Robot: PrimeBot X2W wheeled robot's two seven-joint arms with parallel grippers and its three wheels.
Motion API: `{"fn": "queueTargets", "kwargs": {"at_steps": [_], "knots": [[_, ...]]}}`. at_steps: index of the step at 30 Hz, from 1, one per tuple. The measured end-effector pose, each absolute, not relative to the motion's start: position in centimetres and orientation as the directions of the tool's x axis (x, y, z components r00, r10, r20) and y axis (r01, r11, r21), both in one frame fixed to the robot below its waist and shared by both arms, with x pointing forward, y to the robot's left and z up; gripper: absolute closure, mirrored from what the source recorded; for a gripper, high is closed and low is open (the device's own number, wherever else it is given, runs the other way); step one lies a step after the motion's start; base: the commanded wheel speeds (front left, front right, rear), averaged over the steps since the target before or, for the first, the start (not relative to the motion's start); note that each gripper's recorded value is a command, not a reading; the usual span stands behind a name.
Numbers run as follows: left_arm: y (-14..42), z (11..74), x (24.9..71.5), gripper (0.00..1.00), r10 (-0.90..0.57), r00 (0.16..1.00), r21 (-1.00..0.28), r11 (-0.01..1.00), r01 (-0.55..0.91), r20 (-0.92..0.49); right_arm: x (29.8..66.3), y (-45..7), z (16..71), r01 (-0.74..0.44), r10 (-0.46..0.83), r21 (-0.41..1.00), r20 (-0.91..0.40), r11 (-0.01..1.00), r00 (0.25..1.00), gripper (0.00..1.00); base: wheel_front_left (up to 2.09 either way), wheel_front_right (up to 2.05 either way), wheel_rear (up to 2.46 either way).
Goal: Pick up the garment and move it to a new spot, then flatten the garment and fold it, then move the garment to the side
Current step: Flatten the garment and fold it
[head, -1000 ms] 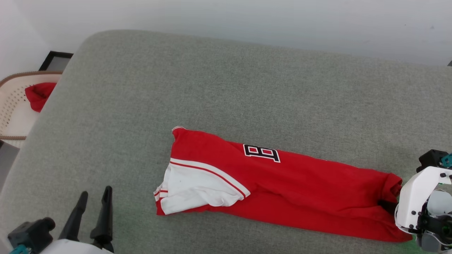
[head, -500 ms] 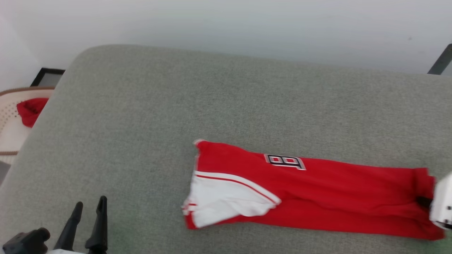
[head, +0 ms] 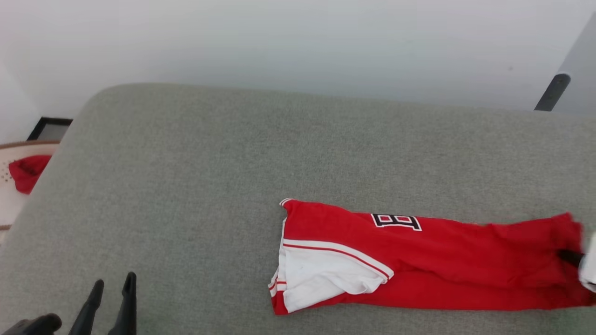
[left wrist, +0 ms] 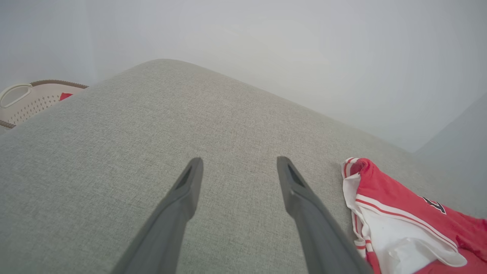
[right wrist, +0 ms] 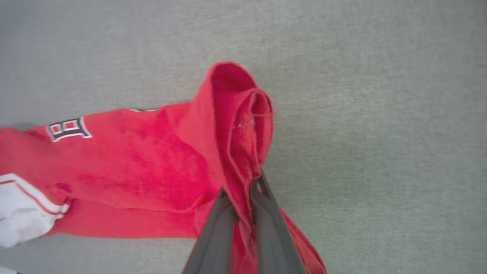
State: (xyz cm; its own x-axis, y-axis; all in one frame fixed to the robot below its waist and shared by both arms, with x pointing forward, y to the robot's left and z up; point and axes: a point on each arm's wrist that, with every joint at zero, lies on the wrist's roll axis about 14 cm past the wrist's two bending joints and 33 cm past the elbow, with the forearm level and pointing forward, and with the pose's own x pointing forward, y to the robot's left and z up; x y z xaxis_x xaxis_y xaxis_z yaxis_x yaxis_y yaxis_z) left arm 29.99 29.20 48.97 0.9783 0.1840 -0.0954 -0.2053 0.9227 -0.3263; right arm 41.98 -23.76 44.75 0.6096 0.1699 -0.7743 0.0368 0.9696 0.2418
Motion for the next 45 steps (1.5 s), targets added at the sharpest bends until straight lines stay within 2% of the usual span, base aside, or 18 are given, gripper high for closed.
{"fn": "queueTargets", "kwargs": {"at_steps": [10,20,35,43,45], "knots": [[28.5,49.8,29.3,0.0,0.161,0.985,-0.344,0.923,-0.174,-0.068,40.3,-14.2,50.4,-0.216,0.462,0.434,-0.615,0.875,0.639,1.0,0.0,0.0,0.0],[28.0,50.0,28.7,0.0,0.16,0.985,-0.368,0.914,-0.171,-0.06,40.4,-4.0,53.4,-0.437,0.655,0.491,-0.506,0.753,0.561,1.0,0.0,0.0,0.0],[28.8,49.9,27.4,0.0,0.218,0.975,-0.392,0.893,-0.22,-0.05,40.0,7.8,49.7,-0.59,0.779,0.523,-0.519,0.616,0.353,1.0,0.0,0.0,0.0],[29.4,49.2,27.1,0.0,0.249,0.966,-0.396,0.882,-0.255,-0.069,40.0,10.1,46.2,-0.609,0.754,0.486,-0.573,0.627,0.32,1.0,0.0,0.0,0.0],[29.3,49.1,27.2,0.0,0.25,0.966,-0.396,0.881,-0.257,-0.072,40.2,10.4,46.0,-0.624,0.748,0.462,-0.578,0.63,0.327,0.57,0.0,0.0,0.0]]}}
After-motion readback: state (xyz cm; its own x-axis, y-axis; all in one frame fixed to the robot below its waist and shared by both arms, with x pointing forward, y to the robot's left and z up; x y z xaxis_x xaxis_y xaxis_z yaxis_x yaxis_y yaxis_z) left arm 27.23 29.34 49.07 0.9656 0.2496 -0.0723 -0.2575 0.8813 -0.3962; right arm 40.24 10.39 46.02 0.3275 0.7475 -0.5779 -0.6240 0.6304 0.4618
